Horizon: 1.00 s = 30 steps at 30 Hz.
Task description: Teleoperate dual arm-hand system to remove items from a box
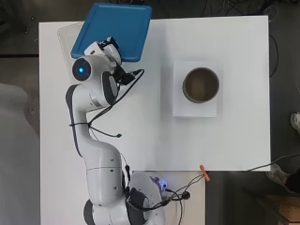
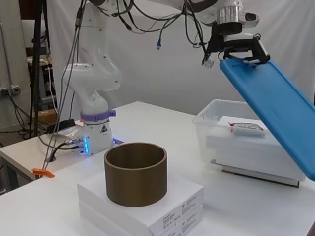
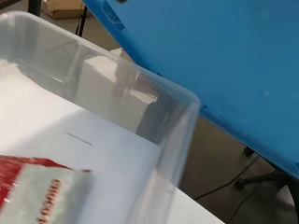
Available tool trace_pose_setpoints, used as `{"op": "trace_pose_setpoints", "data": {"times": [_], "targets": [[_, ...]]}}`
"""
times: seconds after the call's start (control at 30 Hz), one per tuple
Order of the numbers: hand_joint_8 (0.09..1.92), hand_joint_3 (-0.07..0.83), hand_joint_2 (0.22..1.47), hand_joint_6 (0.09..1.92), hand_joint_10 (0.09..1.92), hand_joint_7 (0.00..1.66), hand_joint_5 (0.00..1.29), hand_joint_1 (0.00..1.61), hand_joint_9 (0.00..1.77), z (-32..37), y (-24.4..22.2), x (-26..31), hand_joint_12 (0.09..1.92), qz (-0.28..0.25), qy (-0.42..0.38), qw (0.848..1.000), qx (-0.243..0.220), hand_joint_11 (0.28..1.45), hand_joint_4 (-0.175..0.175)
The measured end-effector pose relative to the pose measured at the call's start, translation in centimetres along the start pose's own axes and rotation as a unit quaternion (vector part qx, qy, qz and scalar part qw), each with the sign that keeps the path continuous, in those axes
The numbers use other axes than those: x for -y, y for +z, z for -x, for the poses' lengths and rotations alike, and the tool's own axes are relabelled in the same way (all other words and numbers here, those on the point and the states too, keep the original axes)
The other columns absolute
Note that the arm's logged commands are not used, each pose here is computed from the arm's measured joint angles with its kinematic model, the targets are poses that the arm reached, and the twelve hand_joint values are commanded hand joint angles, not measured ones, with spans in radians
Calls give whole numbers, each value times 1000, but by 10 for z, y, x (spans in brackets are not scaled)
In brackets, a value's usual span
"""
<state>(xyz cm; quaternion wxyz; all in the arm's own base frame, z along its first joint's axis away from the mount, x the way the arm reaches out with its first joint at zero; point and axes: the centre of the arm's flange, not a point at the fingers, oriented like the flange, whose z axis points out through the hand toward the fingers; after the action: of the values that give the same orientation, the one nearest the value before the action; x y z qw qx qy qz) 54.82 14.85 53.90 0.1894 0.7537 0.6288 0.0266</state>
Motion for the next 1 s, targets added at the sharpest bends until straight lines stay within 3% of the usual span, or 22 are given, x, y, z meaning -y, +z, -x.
{"op": "trace_pose_setpoints", "data": {"times": [0.1, 0.27, 0.37, 0.47, 0.57, 0.63, 0.73, 0.83, 0.87, 0.93, 1.0], "targets": [[1920, 5, 1282, 1920, 1920, 1125, 724, 1045, 1313, -9, -2, -4, 1911, 1, -66, 998, -12, 1016, 175], [1920, 2, 1287, 1920, 1920, 1129, 676, 1027, 1347, -147, -58, 80, 1920, 41, -247, 968, -31, 1064, 175], [1920, -2, 1277, 1920, 1920, 1122, 647, 1034, 1348, -171, -87, 106, 1920, 68, -251, 965, -21, 1065, 175], [1920, -4, 1267, 1920, 1920, 1119, 655, 1054, 1346, -151, -93, 95, 1920, 82, -214, 973, 16, 1067, 175], [1920, -4, 1263, 1920, 1920, 1128, 667, 1074, 1354, -123, -51, 77, 1920, 57, -199, 976, 70, 1080, 175], [1920, -6, 1254, 1920, 1920, 1134, 672, 1100, 1353, -143, -22, 98, 1920, 18, -243, 969, 49, 1079, 175], [1920, -7, 1249, 1920, 1920, 1138, 673, 1117, 1350, -195, -47, 181, 1920, -12, -364, 930, -52, 1075, 175], [1920, -7, 1248, 1920, 1920, 1139, 673, 1120, 1350, -184, -167, 267, 1920, 45, -463, 866, -181, 1074, 175], [1920, -7, 1248, 1920, 1920, 1140, 673, 1120, 1349, -174, -190, 280, 1920, 63, -475, 855, -197, 1074, 175], [1920, -9, 1234, 1920, 1920, 1130, 651, 1136, 1326, -152, -216, 297, 1919, 99, -487, 843, -205, 1036, 175], [1920, -11, 1215, 1920, 1920, 1116, 619, 1156, 1288, -145, -209, 293, 1915, 107, -477, 852, -187, 974, 175]]}}
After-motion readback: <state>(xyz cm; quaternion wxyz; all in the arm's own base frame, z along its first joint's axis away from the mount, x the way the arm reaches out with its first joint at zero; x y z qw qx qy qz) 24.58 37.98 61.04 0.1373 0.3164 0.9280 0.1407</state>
